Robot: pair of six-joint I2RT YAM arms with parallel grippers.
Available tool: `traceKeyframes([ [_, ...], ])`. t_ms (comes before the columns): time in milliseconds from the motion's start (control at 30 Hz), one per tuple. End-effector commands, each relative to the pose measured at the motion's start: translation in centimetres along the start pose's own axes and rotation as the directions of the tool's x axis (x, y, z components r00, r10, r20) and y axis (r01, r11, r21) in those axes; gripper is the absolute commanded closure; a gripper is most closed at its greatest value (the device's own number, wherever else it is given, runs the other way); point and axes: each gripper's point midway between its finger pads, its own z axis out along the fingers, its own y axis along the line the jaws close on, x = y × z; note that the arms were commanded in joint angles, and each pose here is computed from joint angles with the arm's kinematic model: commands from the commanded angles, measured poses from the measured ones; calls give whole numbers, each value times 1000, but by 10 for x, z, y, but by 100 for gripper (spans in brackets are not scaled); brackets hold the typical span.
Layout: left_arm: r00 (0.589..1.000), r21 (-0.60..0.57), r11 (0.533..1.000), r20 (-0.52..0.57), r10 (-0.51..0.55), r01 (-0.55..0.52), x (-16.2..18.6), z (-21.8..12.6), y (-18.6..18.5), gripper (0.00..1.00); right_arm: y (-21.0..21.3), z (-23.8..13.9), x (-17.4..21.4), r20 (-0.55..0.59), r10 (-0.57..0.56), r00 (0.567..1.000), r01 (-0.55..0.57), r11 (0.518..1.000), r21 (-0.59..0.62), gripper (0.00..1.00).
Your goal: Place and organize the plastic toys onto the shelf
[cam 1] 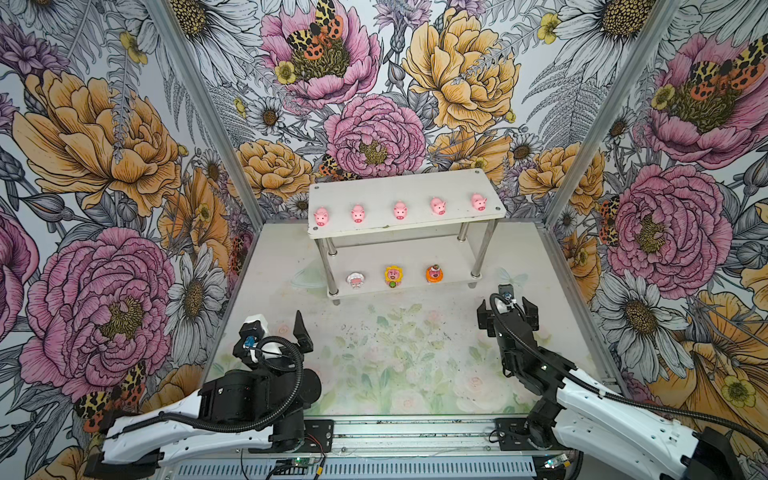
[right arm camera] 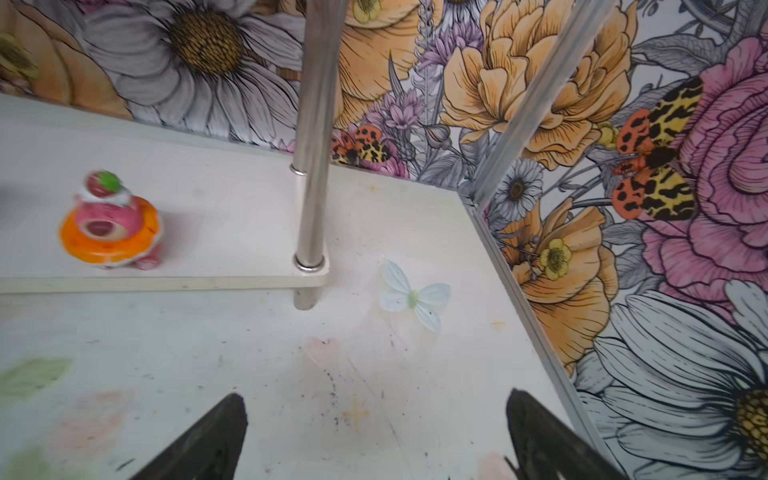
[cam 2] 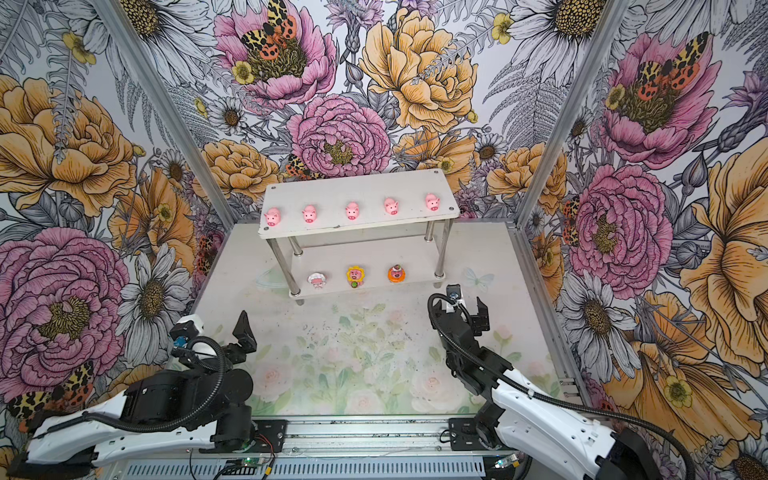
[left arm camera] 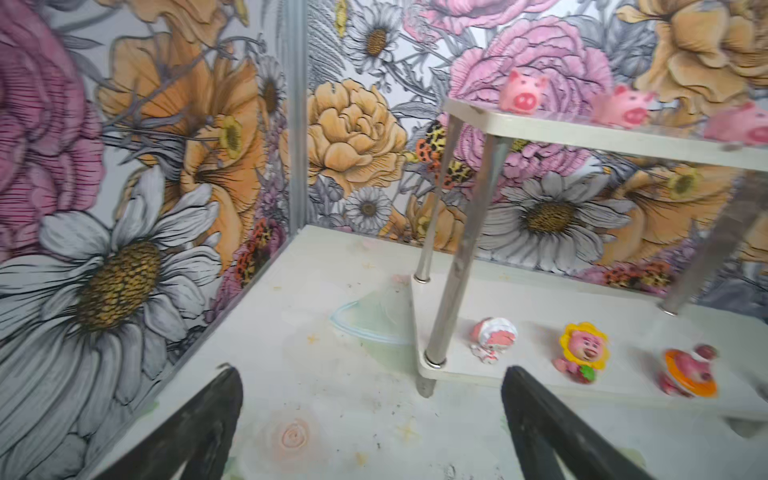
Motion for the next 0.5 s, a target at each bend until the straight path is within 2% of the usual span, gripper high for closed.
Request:
traceKeyframes([
  [0,979,-209,977,192,74,-33,-31,-2,18,1,-12,26,-12,38,35,999,-38,998,57,0],
  [100,961,-211,962,176,214,-176,-26,2,-12,1,-9,49,1,-26,51,998,-50,998,23,0],
  [133,955,-187,962,185,232,-198,-26,3,-20,1,-8,54,2,-29,56,998,-55,998,12,0],
  [200,961,-88,981,204,189,-174,-24,5,-33,1,0,65,5,-32,58,998,-59,998,-32,0],
  [267,944,-160,956,181,275,-247,-21,15,-44,1,4,76,7,-38,55,998,-57,997,-50,0],
  [400,924,-259,915,145,353,-309,-31,34,-68,1,12,89,8,-55,40,998,-44,996,-77,0],
  [433,920,-290,903,136,368,-318,-38,39,-72,1,12,91,7,-53,44,998,-48,996,-73,0],
  [467,929,-299,910,145,342,-288,-49,41,-75,1,11,92,7,-53,50,997,-53,996,-69,0],
])
